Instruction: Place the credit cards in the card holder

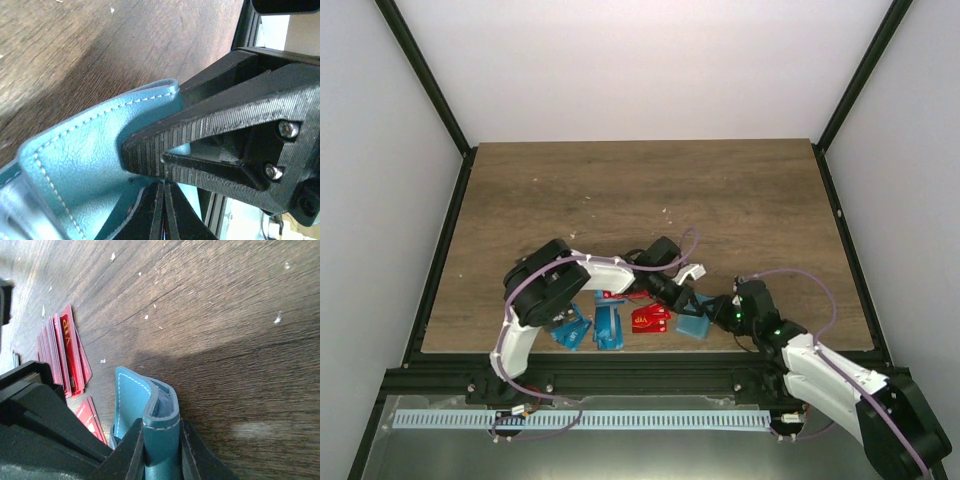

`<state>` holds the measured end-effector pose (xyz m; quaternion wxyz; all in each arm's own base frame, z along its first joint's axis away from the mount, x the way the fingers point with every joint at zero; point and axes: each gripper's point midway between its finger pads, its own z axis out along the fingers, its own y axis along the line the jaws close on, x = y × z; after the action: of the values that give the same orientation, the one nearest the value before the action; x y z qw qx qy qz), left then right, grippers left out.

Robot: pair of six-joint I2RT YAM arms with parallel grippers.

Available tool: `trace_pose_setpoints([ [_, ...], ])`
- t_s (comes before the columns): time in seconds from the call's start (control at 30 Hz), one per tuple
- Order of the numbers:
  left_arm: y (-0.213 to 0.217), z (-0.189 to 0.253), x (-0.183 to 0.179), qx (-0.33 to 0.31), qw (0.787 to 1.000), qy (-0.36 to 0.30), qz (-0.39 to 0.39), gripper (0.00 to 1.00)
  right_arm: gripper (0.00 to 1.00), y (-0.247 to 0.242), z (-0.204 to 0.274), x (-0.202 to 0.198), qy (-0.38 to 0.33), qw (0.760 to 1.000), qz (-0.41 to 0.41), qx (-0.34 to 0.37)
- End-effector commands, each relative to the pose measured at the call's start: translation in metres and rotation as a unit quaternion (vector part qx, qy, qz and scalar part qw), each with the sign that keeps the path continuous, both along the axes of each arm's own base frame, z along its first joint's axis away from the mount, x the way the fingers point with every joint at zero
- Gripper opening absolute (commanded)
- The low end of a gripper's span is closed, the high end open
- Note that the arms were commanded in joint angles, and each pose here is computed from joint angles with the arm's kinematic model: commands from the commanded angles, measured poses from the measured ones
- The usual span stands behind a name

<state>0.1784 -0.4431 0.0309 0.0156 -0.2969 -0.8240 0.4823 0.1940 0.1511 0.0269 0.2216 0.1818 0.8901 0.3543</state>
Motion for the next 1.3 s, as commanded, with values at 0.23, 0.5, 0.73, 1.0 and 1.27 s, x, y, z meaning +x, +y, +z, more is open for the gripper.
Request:
trace_pose_setpoints([
  [0.23, 0.087, -0.153, -0.015, 0.303, 0.949, 0.072, 0.050, 0.04, 0.01, 0.014, 0.003, -0.016, -0.030, 0.996, 0.079, 0.009],
  [0.5, 0.096, -0.160, -0.004, 0.337, 0.937, 0.043, 0.084, 0.04, 0.01, 0.012, 0.005, -0.016, -0.035, 0.997, 0.076, 0.006],
  [0.73, 0.049, -0.065, 0.028, 0.220, 0.970, -0.020, 0.099, 0.25, 0.01, 0.000, -0.002, -0.014, -0.021, 0.999, 0.041, -0.011],
  [1.0, 0.030, 0.042, 0.040, 0.123, 0.983, -0.069, 0.113, 0.45, 0.60, -0.011, 0.020, -0.004, -0.028, 0.999, 0.010, -0.041],
  [1.27, 0.063, 0.130, 0.043, 0.072, 0.975, -0.139, 0.159, 0.77, 1.00, -0.020, 0.093, 0.024, -0.113, 0.991, -0.018, -0.075],
])
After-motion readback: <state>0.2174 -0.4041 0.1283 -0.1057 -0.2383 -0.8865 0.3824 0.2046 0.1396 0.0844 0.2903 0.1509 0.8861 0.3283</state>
